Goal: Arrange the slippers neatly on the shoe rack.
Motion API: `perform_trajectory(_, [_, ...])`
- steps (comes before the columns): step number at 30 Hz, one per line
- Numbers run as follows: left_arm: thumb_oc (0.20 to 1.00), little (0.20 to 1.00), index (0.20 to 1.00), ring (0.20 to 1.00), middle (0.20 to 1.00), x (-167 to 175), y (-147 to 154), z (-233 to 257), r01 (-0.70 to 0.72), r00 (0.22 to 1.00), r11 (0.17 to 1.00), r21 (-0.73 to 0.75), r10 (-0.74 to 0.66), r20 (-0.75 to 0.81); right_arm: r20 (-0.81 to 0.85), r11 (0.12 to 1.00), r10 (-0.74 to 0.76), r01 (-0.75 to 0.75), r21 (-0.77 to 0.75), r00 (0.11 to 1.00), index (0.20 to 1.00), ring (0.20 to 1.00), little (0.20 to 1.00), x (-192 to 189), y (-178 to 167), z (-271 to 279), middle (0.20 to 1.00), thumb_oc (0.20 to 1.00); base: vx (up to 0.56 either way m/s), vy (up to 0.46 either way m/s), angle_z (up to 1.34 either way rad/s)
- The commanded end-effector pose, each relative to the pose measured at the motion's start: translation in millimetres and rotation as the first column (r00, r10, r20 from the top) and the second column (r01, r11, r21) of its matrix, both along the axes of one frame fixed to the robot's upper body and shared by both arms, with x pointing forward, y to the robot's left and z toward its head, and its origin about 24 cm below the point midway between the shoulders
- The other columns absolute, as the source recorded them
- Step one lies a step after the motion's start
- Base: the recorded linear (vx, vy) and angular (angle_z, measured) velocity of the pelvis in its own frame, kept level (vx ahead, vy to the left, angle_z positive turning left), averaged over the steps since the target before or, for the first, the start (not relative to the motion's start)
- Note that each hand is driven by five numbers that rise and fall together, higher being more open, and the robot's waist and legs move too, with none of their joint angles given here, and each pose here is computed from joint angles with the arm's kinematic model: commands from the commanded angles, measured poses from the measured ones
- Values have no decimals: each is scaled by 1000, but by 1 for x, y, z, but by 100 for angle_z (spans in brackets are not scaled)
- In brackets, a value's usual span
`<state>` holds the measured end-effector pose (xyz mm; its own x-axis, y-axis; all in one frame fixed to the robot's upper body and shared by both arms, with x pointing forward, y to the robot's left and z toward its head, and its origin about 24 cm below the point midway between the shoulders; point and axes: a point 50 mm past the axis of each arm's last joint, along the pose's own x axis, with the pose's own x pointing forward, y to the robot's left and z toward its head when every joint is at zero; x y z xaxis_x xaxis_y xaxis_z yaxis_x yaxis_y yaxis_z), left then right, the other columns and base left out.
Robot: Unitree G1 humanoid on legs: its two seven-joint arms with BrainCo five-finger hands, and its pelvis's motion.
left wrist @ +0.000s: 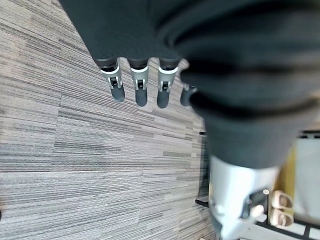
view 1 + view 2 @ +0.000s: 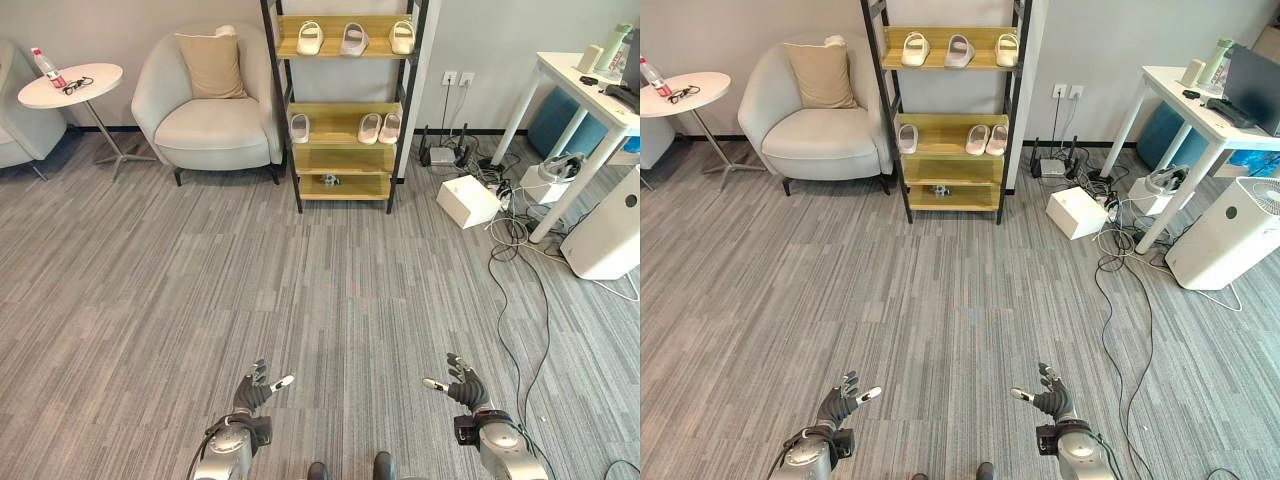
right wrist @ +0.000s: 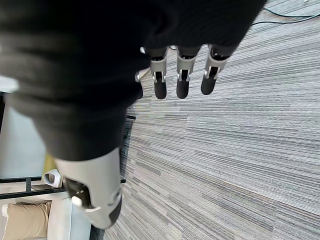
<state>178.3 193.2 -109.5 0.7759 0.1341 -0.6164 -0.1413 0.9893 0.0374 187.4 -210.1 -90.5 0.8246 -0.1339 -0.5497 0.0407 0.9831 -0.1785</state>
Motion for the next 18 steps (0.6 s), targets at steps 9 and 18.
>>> perform_trajectory(9, [1000, 1000, 1000, 1000, 1000, 11, 1, 3, 29, 999, 999, 30, -30, 20, 44, 999, 29, -30, 26, 999, 1000, 1000, 1000, 4, 9, 6, 1000, 1000, 0, -8, -3])
perform_trajectory(18, [1000, 1000, 1000, 1000, 1000, 14, 1, 7, -1, 999, 1000, 18, 0, 44, 23, 999, 44, -44, 14, 999, 1000, 1000, 1000, 5, 10, 2, 1000, 1000, 4, -7, -2])
